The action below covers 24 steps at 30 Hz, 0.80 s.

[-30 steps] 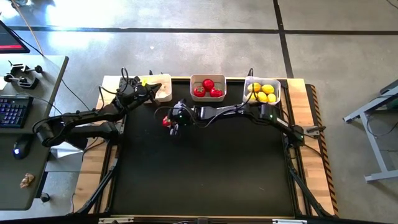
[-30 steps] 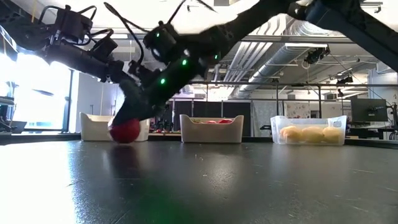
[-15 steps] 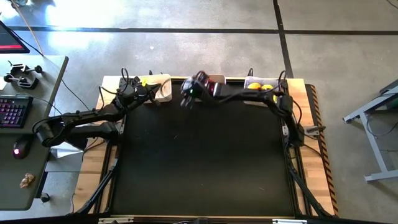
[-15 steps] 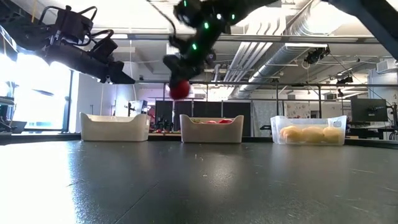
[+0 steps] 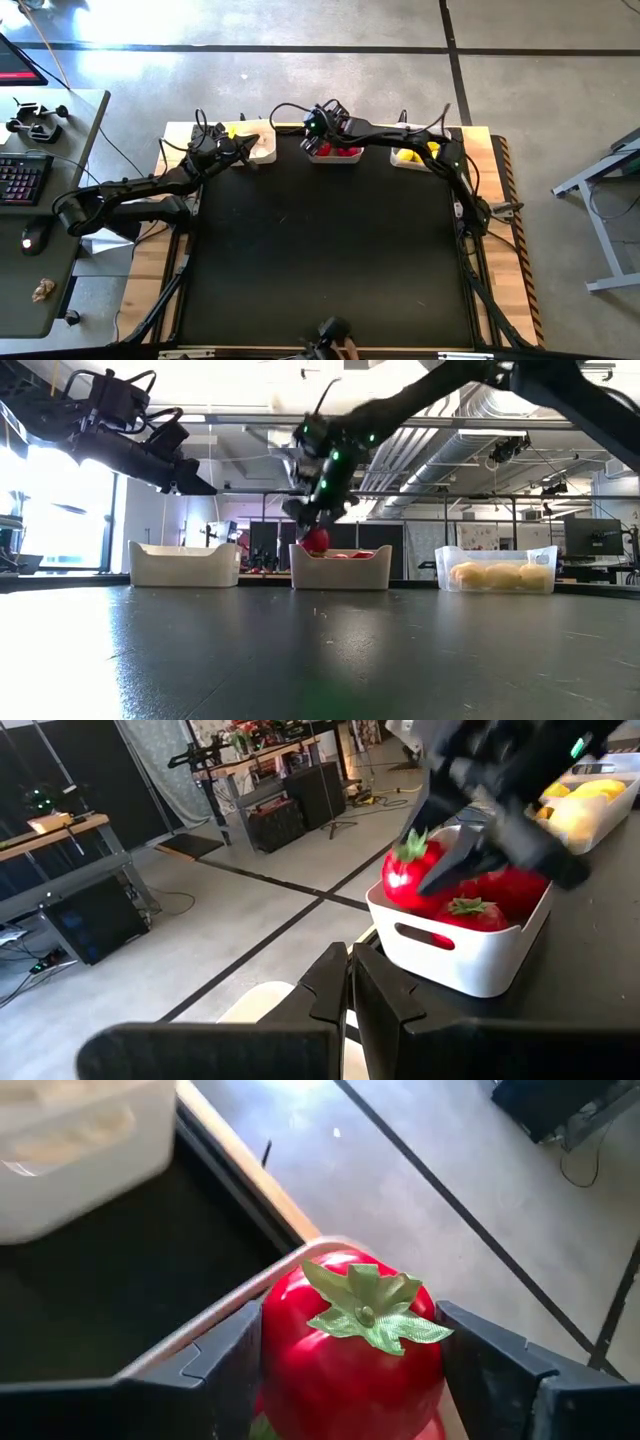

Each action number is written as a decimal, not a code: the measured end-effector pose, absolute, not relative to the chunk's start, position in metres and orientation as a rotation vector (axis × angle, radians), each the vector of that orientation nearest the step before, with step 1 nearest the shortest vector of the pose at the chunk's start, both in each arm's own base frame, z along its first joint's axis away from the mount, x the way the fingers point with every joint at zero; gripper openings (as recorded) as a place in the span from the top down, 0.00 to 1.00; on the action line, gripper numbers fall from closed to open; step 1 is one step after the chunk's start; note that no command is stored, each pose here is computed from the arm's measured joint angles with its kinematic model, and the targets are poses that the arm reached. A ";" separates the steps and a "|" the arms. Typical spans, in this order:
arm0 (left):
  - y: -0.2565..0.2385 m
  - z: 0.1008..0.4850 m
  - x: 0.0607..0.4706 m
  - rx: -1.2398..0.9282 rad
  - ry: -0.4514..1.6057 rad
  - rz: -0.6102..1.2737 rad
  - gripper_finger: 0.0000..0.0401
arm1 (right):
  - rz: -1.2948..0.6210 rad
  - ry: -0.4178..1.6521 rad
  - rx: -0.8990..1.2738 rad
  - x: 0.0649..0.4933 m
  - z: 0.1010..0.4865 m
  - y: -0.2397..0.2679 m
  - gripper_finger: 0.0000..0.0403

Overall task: Sort produce into baskets
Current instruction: Put the tomato into the gray bin

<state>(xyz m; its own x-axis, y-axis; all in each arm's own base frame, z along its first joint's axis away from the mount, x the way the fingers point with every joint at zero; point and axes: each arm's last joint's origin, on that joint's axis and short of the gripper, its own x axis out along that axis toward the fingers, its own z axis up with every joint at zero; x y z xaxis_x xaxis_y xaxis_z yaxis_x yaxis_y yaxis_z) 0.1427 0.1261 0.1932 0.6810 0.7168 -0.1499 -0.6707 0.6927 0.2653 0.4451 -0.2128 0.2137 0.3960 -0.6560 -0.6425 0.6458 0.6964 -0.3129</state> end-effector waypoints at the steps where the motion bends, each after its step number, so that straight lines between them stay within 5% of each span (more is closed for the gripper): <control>1: 0.126 0.193 0.143 0.195 0.251 0.784 0.98 | -0.826 0.830 -0.016 0.446 0.208 -0.215 0.39; 14: 0.126 0.193 0.143 0.187 0.247 0.785 0.98 | -0.830 0.877 -0.027 0.449 0.197 -0.215 0.25; 24: 0.126 0.193 0.143 0.187 0.247 0.784 0.98 | -0.818 0.898 -0.033 0.452 0.226 -0.209 0.28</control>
